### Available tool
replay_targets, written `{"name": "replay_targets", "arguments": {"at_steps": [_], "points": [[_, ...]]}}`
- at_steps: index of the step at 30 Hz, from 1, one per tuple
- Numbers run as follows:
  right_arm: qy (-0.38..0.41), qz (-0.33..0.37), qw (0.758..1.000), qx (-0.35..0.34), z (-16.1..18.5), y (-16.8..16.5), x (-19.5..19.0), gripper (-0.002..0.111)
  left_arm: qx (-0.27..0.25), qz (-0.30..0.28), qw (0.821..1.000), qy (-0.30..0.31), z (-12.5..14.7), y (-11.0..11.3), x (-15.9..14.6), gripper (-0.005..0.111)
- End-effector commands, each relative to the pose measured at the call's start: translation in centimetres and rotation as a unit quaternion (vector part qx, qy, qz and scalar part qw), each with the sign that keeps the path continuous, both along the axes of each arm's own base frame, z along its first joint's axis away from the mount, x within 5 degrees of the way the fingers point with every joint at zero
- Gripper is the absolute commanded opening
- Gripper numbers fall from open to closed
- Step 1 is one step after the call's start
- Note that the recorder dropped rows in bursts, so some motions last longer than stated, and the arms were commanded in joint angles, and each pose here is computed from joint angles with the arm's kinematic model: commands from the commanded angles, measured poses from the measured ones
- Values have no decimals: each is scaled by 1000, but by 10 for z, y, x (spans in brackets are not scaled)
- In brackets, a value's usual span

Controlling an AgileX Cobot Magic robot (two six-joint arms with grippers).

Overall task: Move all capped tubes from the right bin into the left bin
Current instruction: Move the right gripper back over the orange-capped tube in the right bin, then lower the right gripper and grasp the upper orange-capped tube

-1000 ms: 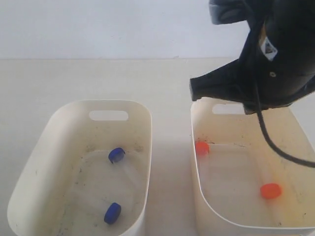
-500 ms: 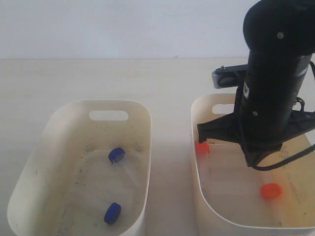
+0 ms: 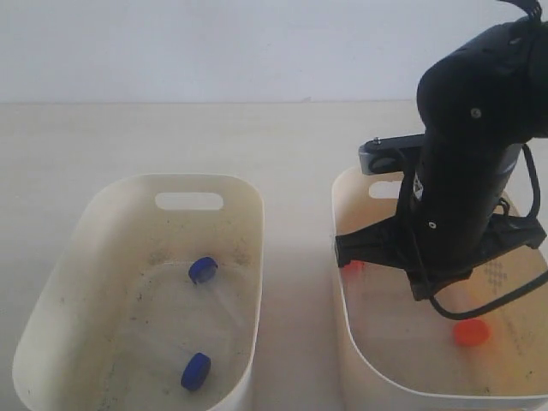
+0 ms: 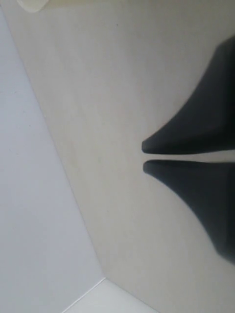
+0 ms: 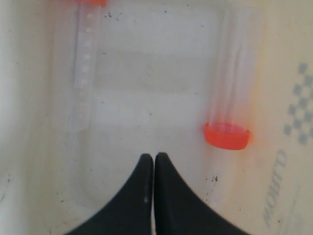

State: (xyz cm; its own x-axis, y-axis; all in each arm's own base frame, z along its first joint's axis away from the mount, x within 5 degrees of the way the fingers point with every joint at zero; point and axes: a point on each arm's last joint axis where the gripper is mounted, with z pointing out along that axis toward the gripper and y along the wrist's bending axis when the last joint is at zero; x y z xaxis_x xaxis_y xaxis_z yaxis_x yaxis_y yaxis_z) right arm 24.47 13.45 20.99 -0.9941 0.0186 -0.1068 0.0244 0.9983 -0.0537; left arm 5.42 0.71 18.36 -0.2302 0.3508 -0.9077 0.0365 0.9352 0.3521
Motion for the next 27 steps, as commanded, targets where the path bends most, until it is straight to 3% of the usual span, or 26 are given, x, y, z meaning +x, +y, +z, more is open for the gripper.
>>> {"name": "replay_targets", "arguments": {"at_steps": [1, 27], "points": [[-15, -5, 1000, 11, 0, -3, 4, 0, -6, -2, 1000, -3, 1, 0, 0, 4], [-3, -20, 999, 32, -29, -18, 8, 0, -6, -2, 1000, -3, 1, 0, 0, 4]]}}
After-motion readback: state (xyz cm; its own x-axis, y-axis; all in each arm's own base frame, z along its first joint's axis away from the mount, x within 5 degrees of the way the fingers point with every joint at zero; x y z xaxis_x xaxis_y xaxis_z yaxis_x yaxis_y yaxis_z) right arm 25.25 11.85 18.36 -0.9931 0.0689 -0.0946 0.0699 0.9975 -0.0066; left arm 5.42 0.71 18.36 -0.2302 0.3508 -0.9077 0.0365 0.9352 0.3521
